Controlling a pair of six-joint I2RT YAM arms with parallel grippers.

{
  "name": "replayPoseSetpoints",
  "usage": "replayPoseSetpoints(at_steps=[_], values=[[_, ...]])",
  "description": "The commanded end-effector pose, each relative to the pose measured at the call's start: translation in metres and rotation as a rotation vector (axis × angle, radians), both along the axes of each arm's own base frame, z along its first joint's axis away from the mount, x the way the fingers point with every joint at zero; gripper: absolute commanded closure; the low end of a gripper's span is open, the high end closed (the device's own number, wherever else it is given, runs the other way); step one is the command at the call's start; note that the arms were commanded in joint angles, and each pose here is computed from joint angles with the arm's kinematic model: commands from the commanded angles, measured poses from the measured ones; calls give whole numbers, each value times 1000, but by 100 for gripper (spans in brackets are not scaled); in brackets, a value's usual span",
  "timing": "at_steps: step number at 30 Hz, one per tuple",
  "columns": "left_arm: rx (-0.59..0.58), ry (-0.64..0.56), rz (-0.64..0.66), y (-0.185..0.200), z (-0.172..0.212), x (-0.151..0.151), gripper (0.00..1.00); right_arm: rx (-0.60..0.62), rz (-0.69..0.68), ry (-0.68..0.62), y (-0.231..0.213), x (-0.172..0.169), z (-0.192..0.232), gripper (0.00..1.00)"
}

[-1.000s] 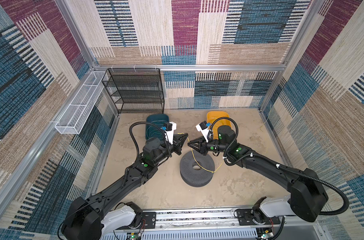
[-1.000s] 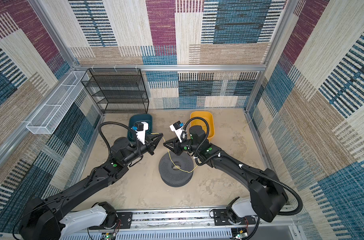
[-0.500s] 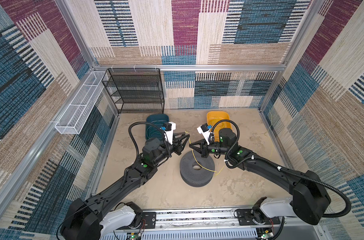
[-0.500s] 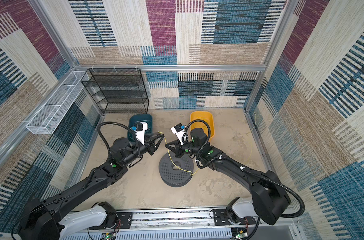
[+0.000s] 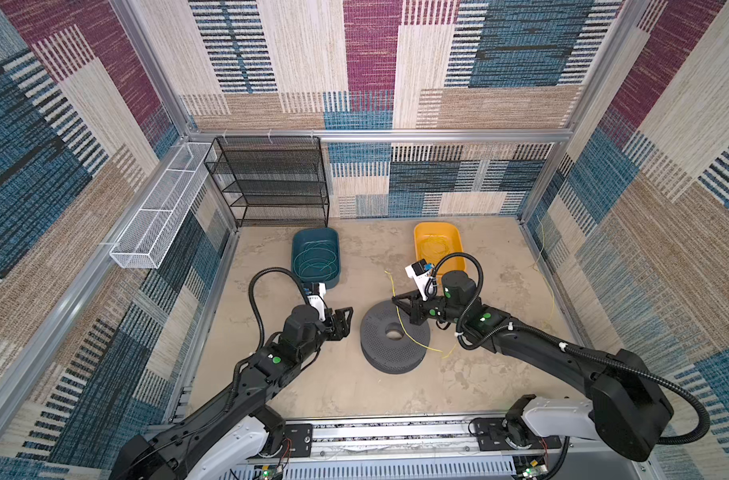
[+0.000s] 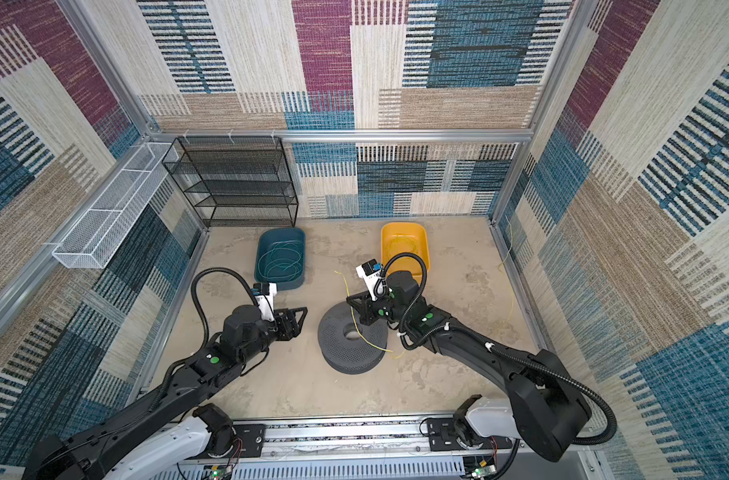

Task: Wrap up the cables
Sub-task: 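Tilt the spool upright with the left gripper while the right holds the cable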

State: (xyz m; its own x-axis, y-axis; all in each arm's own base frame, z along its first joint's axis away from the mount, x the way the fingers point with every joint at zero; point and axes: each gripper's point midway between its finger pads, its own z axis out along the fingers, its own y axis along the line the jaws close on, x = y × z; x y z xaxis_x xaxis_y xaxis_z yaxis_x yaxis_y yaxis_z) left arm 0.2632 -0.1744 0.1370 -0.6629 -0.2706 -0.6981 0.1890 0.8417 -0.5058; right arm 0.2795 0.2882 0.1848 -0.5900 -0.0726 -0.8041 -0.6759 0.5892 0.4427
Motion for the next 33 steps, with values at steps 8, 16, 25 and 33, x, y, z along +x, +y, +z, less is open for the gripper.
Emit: replayPoseSetpoints(at_steps=[8, 16, 25, 33], values=[[-155, 109, -81, -32, -22, -3, 29, -38, -64, 44, -10, 2, -24, 100], [-246, 157, -143, -55, -43, 0, 39, -41, -70, 55, -10, 3, -30, 100], [-341, 124, -238, -81, -36, 8, 76, -45, -71, 62, -9, 5, -35, 100], [-285, 89, -230, -76, -31, 14, 100, -50, -76, 56, -11, 5, -33, 100]])
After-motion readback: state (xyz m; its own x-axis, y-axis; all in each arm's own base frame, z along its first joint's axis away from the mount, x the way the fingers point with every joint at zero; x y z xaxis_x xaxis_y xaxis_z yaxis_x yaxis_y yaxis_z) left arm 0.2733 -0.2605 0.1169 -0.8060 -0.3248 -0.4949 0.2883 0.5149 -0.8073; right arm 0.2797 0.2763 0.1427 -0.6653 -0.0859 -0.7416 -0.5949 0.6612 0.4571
